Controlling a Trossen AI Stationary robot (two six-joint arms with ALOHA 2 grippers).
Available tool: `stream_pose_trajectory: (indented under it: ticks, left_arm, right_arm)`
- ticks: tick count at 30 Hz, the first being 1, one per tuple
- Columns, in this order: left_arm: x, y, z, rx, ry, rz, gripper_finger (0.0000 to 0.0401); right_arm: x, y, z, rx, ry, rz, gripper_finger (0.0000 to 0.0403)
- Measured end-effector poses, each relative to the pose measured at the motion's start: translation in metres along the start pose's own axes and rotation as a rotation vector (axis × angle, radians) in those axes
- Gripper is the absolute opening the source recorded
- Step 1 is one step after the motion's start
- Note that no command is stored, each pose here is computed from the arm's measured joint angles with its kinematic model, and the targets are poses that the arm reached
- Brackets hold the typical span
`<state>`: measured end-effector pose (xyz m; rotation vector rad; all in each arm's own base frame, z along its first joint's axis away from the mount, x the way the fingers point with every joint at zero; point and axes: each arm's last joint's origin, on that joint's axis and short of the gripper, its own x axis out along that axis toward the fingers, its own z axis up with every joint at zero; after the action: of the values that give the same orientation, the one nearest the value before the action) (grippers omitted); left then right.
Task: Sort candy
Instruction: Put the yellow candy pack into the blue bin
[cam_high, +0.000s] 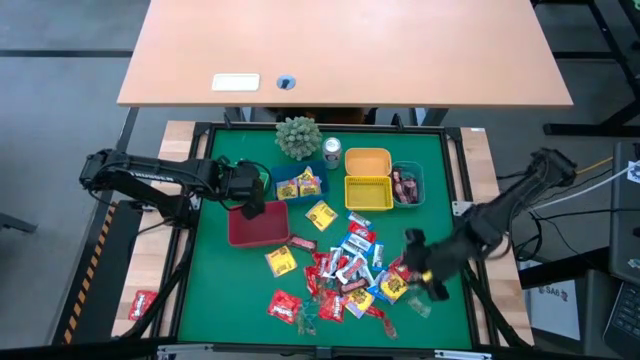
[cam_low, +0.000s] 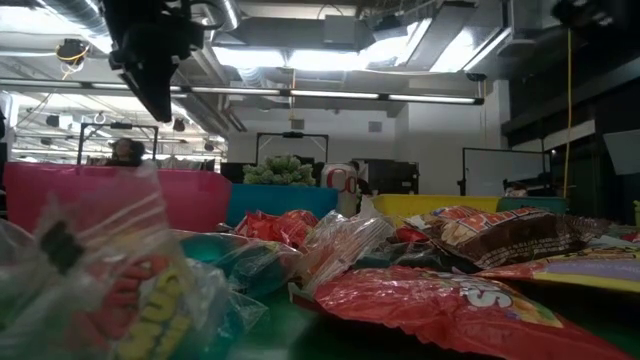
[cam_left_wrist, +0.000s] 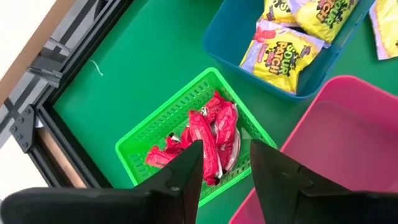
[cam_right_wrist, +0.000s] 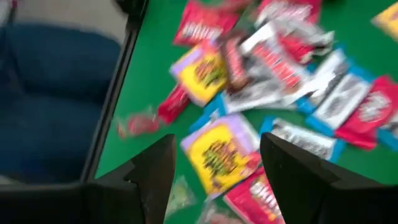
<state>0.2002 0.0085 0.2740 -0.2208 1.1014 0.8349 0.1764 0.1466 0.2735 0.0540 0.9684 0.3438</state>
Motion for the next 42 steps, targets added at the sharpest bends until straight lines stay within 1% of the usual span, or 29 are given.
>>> stream_pose_trajectory:
  ticks: [4,8,16,22,28,36,39,42]
  left_arm:
    - [0.000,-0.001,0.001,-0.008,-0.010,-0.010,0.0119]
    - [0.000,-0.002,0.002,-0.012,-0.015,-0.015,0.0119]
    - [0.000,-0.002,0.002,-0.012,-0.015,-0.015,0.0119]
    - [0.000,-0.002,0.002,-0.012,-0.015,-0.015,0.0119]
    - [0.000,-0.002,0.002,-0.012,-0.016,-0.016,0.0119]
    - [0.000,-0.002,0.002,-0.015,-0.022,-0.019,0.0119]
    - [0.000,-0.002,0.002,-0.015,-0.022,-0.019,0.0119]
    - [0.000,-0.002,0.002,-0.016,-0.022,-0.019,0.0119]
  right_arm:
    - [0.024,0.018,-0.010,-0.077,0.078,-0.039,0.0234]
    - [0.049,0.027,-0.018,-0.126,0.150,-0.107,0.0234]
    - [0.095,0.027,-0.031,-0.155,0.306,-0.194,0.0234]
    - [0.120,0.026,-0.041,-0.164,0.395,-0.221,0.0234]
    - [0.131,0.026,-0.045,-0.170,0.411,-0.239,0.0234]
    - [0.133,0.026,-0.046,-0.168,0.416,-0.232,0.0232]
    - [0.133,0.026,-0.046,-0.167,0.417,-0.230,0.0216]
    - [0.133,0.026,-0.046,-0.167,0.416,-0.229,0.0183]
